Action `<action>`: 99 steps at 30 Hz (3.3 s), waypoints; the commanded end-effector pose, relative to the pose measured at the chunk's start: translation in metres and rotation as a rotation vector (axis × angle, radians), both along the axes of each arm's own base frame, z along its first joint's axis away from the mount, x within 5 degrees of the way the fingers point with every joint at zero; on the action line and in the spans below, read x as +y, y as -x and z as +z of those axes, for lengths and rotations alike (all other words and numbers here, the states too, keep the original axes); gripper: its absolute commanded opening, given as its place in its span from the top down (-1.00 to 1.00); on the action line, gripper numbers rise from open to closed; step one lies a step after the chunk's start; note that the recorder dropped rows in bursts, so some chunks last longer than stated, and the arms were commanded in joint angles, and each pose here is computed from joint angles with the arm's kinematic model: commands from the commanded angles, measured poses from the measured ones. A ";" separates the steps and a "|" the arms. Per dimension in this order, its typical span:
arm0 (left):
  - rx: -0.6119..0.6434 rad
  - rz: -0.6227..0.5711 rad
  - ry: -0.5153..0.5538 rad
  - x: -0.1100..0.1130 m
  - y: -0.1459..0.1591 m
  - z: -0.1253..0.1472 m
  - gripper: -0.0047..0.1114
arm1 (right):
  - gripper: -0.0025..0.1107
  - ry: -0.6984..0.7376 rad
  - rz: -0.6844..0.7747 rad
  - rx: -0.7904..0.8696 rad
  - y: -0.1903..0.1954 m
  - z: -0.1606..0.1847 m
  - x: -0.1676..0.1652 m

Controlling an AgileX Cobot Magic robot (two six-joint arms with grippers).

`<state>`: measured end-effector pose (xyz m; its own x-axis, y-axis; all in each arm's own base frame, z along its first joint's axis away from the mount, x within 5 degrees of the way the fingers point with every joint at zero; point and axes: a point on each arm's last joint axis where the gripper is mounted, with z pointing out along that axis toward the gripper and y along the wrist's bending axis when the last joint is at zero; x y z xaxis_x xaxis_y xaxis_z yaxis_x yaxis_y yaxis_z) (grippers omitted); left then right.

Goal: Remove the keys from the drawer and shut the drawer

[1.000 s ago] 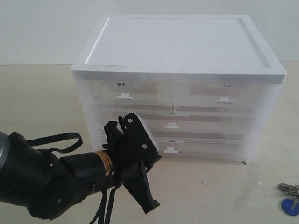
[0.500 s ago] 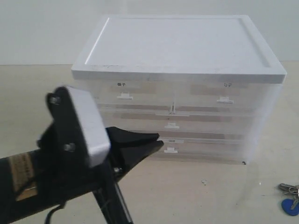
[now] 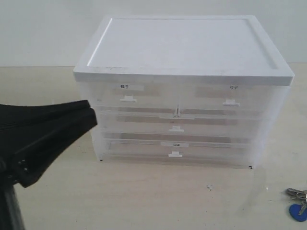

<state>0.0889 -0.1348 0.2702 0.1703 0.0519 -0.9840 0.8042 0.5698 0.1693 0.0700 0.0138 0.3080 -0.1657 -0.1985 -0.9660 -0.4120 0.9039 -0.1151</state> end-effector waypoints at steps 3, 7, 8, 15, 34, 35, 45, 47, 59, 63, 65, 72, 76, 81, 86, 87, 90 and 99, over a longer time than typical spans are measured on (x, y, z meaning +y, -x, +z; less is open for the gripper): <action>0.073 -0.026 0.030 0.019 0.014 0.006 0.84 | 0.96 -0.173 -0.039 0.059 0.000 0.003 0.000; 0.091 -0.035 0.006 0.026 0.020 0.006 0.84 | 0.96 -0.267 -0.081 0.109 0.000 0.002 -0.002; 0.087 -0.035 0.012 0.027 0.020 0.006 0.84 | 0.96 -0.266 -0.083 0.110 0.000 0.002 -0.002; 0.076 -0.036 0.030 0.030 0.022 0.009 0.84 | 0.96 -0.271 -0.084 0.112 0.000 0.002 -0.002; 0.045 -0.005 -0.088 0.039 0.024 -0.026 0.84 | 0.96 -0.271 -0.084 0.112 0.000 0.002 -0.002; 0.052 0.007 -0.088 0.041 0.023 -0.029 0.84 | 0.96 -0.269 -0.088 0.114 0.000 0.001 -0.002; 0.123 0.271 0.088 0.078 0.020 -0.044 0.84 | 0.96 -0.269 -0.088 0.114 0.000 0.001 -0.002; 0.134 0.343 0.153 0.087 0.019 -0.045 0.84 | 0.96 -0.269 -0.088 0.114 0.000 0.001 -0.002; 0.178 0.801 0.412 0.127 0.019 -0.050 0.84 | 0.96 -0.269 -0.088 0.114 0.000 0.001 -0.002; 0.173 0.899 0.430 0.134 0.022 -0.052 0.84 | 0.96 -0.269 -0.088 0.114 0.000 0.001 -0.002; 0.160 0.942 0.437 0.137 0.025 -0.052 0.84 | 0.96 -0.269 -0.088 0.114 0.000 0.001 -0.002; 0.126 1.027 0.352 0.140 0.033 -0.057 0.84 | 0.96 -0.269 -0.088 0.114 0.000 0.001 -0.002; 0.121 1.040 0.254 0.140 0.033 -0.060 0.84 | 0.96 -0.269 -0.088 0.114 0.000 0.001 -0.002; 0.062 1.055 0.055 0.140 0.033 -0.063 0.84 | 0.96 -0.269 -0.088 0.114 0.000 0.001 -0.002; 0.193 1.035 -0.132 0.138 0.034 -0.080 0.84 | 0.96 -0.269 -0.088 0.114 0.000 0.001 -0.002; 0.218 1.029 -0.168 0.138 0.034 -0.083 0.84 | 0.96 -0.269 -0.088 0.114 0.000 0.001 -0.002; 0.245 1.030 -0.124 0.138 0.035 -0.084 0.84 | 0.96 -0.269 -0.088 0.114 0.000 0.001 -0.002; 0.260 1.033 -0.092 0.138 0.035 -0.084 0.84 | 0.96 -0.268 -0.088 0.113 0.000 0.001 -0.002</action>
